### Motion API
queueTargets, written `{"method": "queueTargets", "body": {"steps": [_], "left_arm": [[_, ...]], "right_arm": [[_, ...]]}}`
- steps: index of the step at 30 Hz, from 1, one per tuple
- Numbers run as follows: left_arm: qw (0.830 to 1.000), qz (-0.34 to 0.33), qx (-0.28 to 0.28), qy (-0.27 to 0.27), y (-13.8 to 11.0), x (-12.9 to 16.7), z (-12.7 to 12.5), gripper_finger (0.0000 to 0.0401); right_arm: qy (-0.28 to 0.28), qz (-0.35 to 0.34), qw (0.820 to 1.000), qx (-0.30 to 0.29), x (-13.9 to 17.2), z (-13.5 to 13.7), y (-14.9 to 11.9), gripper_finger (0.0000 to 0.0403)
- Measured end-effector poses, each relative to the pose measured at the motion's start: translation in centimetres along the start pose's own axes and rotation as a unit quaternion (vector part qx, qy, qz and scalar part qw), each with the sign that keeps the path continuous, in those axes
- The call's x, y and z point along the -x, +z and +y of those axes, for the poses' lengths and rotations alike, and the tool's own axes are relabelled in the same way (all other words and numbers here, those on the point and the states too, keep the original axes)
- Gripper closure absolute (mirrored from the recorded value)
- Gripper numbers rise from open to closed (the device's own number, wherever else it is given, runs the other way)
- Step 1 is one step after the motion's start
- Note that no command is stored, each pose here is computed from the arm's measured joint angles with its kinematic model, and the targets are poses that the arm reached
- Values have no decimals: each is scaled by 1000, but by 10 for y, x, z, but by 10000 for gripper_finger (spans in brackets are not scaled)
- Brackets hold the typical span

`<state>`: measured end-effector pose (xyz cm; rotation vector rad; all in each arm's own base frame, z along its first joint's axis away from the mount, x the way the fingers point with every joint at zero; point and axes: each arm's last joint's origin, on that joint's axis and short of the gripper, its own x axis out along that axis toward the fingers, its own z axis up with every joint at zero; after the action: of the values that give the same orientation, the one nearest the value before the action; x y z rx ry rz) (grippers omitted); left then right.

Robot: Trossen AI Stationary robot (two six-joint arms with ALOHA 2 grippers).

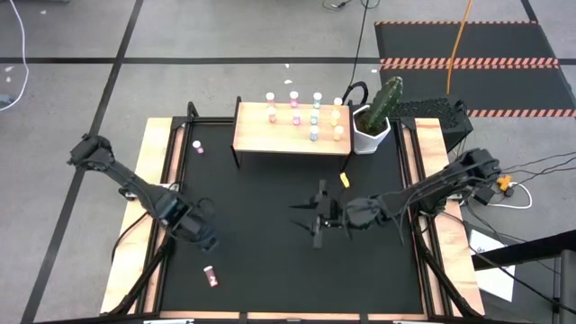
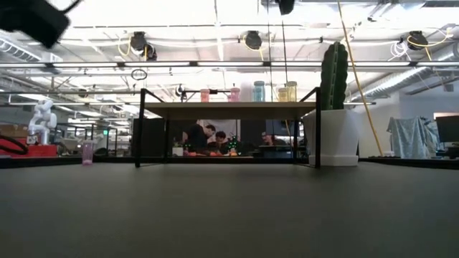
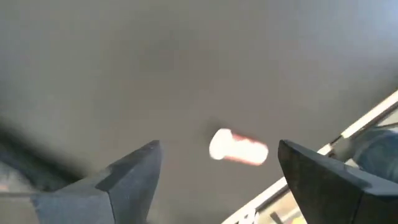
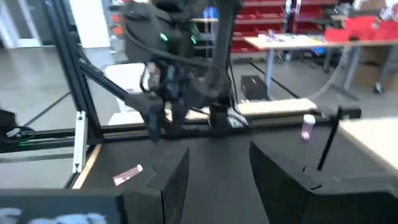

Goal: Pick and place medicine bottles onto shelf by color
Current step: Put the purple pill bottle on the shelf aligned with the other purple pill bottles

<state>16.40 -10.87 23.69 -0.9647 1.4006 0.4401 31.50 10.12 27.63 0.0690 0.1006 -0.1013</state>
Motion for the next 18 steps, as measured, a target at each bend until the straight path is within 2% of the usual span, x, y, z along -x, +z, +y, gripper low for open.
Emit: {"method": "queueTargets", "body": {"steps": [2, 5, 8, 14, 18], "left_arm": [[999, 13, 29, 23, -10, 0, 4, 80], [993, 14, 73, 90, -21, 1, 17, 80], [989, -11, 78, 129, -22, 2, 25, 80], [988, -94, 58, 110, 2, 13, 30, 80], [985, -127, 53, 105, 30, 24, 38, 80]], "right_arm": [[-13, 5, 1000, -14, -2, 5, -6, 238], [-18, 8, 999, -40, -3, 8, -10, 238], [-3, 5, 998, -65, -2, 9, -9, 238], [61, 15, 986, -152, -3, 11, -7, 238], [85, 24, 983, -162, -3, 12, -8, 238]]}}
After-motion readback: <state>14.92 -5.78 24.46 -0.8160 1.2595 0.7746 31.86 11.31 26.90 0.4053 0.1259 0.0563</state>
